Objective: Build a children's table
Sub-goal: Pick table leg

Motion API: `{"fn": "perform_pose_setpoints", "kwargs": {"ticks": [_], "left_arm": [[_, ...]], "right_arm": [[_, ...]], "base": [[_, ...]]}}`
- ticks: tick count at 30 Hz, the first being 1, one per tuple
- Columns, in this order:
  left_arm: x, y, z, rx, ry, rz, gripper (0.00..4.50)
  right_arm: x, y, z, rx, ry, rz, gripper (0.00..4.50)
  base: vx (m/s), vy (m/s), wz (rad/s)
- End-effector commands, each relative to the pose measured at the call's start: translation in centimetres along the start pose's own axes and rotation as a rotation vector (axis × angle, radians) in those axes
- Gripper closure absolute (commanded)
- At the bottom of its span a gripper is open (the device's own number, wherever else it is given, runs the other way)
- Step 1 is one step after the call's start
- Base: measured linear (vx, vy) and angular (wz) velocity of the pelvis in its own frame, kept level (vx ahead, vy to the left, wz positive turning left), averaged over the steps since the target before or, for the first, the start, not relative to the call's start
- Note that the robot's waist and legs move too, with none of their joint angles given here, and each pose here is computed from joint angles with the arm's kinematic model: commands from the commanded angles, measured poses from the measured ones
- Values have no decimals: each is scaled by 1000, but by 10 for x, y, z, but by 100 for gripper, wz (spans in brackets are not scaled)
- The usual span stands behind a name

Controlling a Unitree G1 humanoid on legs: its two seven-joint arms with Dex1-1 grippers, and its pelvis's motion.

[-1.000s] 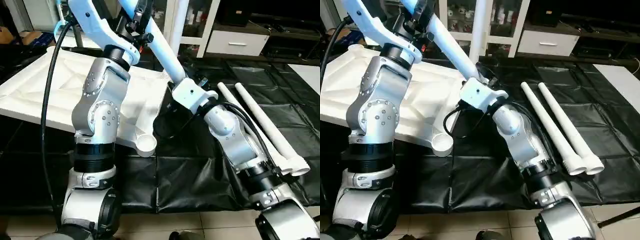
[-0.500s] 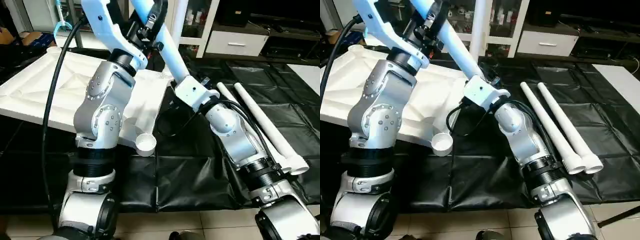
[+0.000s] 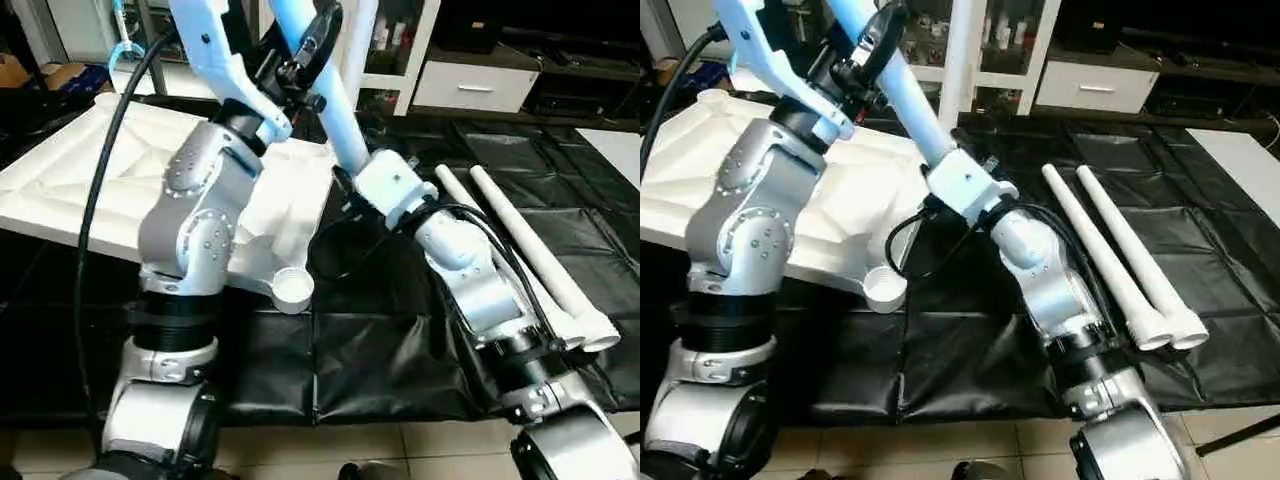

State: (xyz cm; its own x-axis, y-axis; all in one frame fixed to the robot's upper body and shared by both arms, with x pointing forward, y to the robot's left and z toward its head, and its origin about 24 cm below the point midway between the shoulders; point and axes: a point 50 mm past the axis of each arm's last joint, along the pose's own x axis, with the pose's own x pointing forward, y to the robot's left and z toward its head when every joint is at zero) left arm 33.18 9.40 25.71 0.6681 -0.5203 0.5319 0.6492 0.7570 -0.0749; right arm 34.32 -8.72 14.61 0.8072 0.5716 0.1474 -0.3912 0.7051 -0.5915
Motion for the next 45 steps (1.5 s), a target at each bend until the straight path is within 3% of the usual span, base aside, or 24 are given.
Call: {"fn": "perform_pose_setpoints", "kwargs": {"ticks": [1,10,18,28,36,39,42,45], "left_arm": [[0,-6,-4,3,31,-75,287],[-6,-14,-10,7,125,-256,287],[-9,-11,-12,45,161,-310,287],[-11,-17,-12,49,187,-396,287],[-13,-22,-9,27,184,-440,287],[-13,-23,-9,19,182,-446,287],[-13,-23,-8,19,181,-448,287],[-13,-23,-6,18,178,-457,287]], "right_arm": [[-8,-12,0,39,-18,-7,142],[-20,-13,-11,77,-3,118,142],[-25,-15,-8,104,-21,193,142],[-30,-7,-11,135,-9,273,234],[-33,-5,-18,134,37,280,257],[-33,-5,-21,127,52,270,258],[-33,-5,-20,152,43,241,190],[-34,-5,-22,149,62,219,179]], "base": [[0,0,0],[0,0,0],[0,0,0],[0,0,0],[0,0,0],[0,0,0],[0,0,0],[0,0,0]]}}
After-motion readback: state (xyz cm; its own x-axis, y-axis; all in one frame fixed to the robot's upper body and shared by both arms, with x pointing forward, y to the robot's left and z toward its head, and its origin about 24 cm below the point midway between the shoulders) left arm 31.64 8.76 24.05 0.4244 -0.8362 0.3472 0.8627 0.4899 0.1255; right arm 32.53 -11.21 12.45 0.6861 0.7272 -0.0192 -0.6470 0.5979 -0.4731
